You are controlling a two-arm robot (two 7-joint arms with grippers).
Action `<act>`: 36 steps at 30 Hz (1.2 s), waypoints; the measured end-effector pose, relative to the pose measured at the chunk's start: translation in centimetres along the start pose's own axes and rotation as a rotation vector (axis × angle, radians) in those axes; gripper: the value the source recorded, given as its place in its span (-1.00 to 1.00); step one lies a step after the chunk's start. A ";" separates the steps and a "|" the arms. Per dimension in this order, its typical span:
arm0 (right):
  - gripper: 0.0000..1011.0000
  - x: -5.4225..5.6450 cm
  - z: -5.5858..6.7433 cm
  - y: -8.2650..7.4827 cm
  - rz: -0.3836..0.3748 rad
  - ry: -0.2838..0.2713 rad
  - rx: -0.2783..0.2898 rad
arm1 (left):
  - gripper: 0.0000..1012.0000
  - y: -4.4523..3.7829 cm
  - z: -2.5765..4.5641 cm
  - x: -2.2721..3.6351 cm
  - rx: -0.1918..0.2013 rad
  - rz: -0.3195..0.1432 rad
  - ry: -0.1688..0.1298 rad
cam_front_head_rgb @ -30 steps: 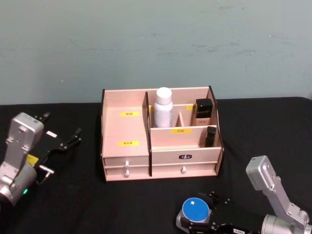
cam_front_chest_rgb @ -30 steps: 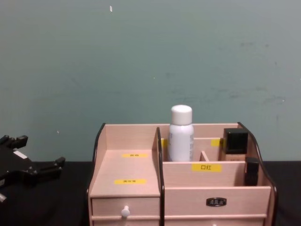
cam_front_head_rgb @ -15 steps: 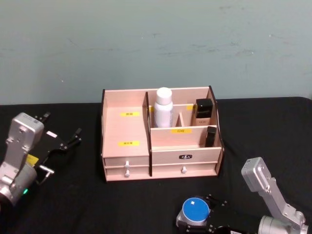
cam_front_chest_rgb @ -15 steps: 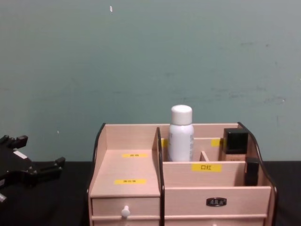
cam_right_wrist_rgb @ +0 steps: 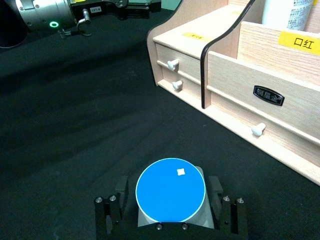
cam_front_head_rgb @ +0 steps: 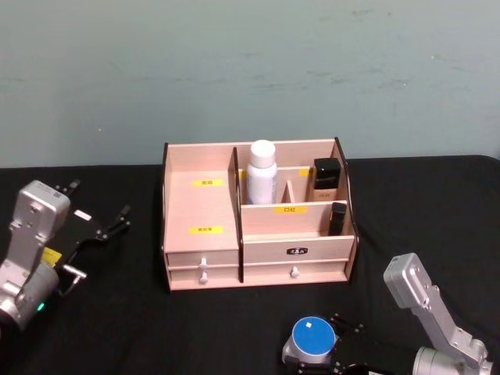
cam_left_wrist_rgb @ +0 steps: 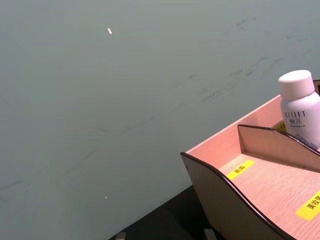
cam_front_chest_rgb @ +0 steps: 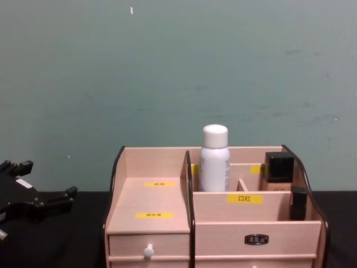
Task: Pick up the facial cleanser and watermelon frost from the table and place them into the tiered storage box.
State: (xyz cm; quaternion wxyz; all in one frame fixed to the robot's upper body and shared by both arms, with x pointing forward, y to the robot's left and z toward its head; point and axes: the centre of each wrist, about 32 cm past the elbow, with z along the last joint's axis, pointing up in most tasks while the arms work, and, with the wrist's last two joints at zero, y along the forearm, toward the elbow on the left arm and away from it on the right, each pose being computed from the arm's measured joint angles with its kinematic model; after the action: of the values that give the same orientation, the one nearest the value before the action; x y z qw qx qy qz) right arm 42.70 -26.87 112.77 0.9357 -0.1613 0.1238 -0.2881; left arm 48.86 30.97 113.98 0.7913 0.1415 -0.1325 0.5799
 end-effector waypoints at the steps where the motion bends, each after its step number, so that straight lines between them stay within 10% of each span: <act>1: 0.98 0.0 0.0 0.0 0.000 0.000 0.000 | 1.00 0.00 0.00 0.00 0.000 0.000 0.000; 13: 0.60 0.0 0.0 0.0 0.001 -0.001 0.003 | 1.00 0.00 0.00 0.00 0.000 0.000 0.000; 36: 0.59 0.1 0.7 -0.1 0.025 -0.004 0.037 | 1.00 0.00 0.00 0.00 0.000 0.000 0.000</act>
State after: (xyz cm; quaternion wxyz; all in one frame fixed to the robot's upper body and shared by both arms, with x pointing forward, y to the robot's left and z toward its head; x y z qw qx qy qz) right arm 42.93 -26.89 113.40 0.9423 -0.1429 0.1187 -0.2784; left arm 48.86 30.97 113.98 0.7913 0.1415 -0.1325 0.5799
